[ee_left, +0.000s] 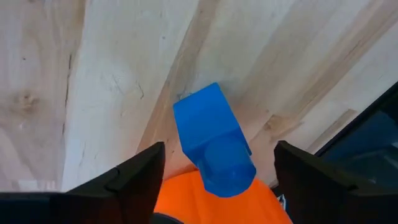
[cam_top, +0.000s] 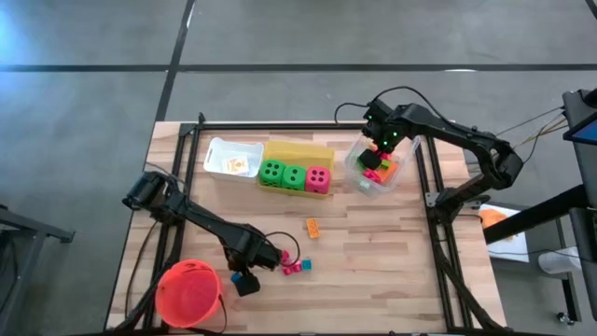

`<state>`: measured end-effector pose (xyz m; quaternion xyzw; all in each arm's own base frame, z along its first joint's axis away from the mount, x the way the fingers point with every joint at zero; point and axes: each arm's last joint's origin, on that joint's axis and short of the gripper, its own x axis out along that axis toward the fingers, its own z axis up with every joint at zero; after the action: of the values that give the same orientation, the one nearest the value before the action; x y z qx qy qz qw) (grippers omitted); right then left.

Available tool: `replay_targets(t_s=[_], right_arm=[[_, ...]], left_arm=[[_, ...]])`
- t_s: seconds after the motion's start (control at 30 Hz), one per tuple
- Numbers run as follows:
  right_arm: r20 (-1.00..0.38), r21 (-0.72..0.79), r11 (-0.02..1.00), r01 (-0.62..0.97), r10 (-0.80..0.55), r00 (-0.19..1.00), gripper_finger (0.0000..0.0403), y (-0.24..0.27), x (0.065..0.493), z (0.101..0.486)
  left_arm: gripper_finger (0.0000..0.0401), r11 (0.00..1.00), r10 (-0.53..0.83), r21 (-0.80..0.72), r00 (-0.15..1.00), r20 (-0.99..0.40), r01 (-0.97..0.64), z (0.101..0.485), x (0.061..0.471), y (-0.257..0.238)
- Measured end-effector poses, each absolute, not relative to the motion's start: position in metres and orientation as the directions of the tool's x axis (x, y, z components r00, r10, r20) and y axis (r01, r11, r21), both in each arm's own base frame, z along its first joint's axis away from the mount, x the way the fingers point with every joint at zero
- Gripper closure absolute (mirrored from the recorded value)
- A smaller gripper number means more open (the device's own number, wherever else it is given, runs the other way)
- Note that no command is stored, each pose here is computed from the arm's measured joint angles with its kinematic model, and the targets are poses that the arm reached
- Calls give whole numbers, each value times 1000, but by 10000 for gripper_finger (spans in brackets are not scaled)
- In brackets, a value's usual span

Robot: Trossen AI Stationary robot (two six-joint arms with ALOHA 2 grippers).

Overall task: Pick & Place Toys
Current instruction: Put the dark blue game piece into the transparent bin

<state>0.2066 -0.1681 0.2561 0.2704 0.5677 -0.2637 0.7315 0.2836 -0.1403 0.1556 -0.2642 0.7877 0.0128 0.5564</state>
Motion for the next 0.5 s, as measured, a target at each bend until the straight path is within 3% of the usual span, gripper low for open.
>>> replay_targets(t_s=[0.5], right_arm=[[-953,103,717,690,-127,275,36,-160,197,275]], left_arm=[[193,856,-429,-309,-236,-872,-416,156,285,-142]])
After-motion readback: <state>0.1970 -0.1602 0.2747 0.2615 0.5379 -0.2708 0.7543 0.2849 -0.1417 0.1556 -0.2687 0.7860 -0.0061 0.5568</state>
